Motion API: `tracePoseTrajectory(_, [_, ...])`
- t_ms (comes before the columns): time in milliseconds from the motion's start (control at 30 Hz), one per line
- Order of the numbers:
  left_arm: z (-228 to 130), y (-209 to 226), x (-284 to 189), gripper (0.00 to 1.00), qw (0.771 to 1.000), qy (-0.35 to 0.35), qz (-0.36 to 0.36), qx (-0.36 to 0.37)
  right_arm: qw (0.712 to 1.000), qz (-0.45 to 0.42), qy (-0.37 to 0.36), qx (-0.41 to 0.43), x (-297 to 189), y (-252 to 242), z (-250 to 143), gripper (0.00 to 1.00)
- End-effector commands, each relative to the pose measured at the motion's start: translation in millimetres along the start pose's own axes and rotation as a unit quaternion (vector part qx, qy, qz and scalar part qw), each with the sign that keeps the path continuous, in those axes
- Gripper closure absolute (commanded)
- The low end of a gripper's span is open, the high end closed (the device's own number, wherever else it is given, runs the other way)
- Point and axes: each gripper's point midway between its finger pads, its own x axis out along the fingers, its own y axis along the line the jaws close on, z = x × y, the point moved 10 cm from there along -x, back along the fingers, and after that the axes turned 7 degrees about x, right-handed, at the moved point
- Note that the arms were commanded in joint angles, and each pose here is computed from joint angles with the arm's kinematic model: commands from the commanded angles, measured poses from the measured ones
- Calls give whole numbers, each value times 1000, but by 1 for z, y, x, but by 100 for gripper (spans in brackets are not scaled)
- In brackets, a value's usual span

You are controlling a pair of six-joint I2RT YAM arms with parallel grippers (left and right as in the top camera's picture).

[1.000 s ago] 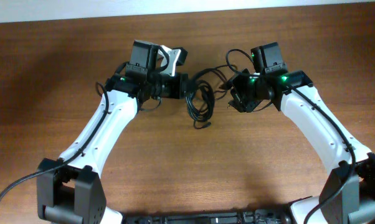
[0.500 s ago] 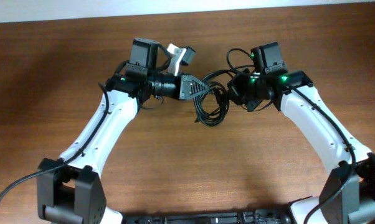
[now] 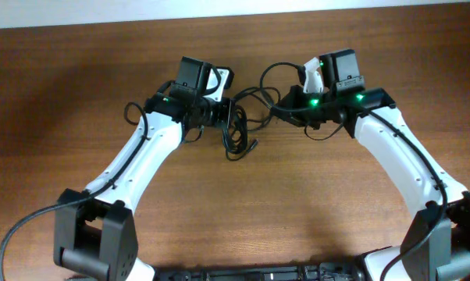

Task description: Untangle cables

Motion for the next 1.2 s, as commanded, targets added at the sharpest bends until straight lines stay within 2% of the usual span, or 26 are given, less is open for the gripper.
tracePoseTrajectory(0, [8, -24, -5, 100, 984, -32, -159, 75, 1000, -1, 16, -23, 2, -1, -3, 92])
tracePoseTrajectory(33, [11, -28, -7, 100, 979, -40, -181, 80, 1000, -3, 15, -22, 2, -1, -3, 91])
tracePoseTrajectory(100, [17, -34, -14, 100, 972, -64, -207, 96, 1000, -6, 13, -20, 2, -2, -3, 96])
tracePoseTrajectory(233, [20, -34, -27, 100, 971, -82, -201, 102, 998, -42, -6, 39, 1, -8, -2, 96])
tracePoseTrajectory(533, [21, -32, -30, 100, 971, -85, -197, 101, 989, -131, -22, 67, -2, -26, -7, 96])
tracePoseTrajectory(700, [20, -33, -30, 100, 971, -82, -202, 100, 989, -132, -20, 68, -2, -26, -7, 95])
tracePoseTrajectory(733, [20, -34, -30, 100, 970, -83, -204, 101, 989, -127, -16, 68, -1, -25, -8, 61])
tracePoseTrajectory(767, [20, -34, -30, 100, 970, -83, -204, 101, 990, -119, -11, 69, -1, -24, -8, 36])
tracePoseTrajectory(800, [20, -34, -30, 100, 970, -83, -204, 101, 991, -112, -6, 77, -1, -23, -9, 27])
tracePoseTrajectory(933, [23, -37, -39, 100, 968, -96, -203, 109, 975, -109, -20, 192, -1, -23, -9, 24])
tracePoseTrajectory(1067, [26, -45, -61, 100, 964, -122, -202, 125, 957, -105, -33, 267, 2, -24, -6, 24])
tracePoseTrajectory(1167, [26, -51, -74, 100, 959, -136, -208, 134, 951, -88, -47, 294, 9, -23, 2, 25])
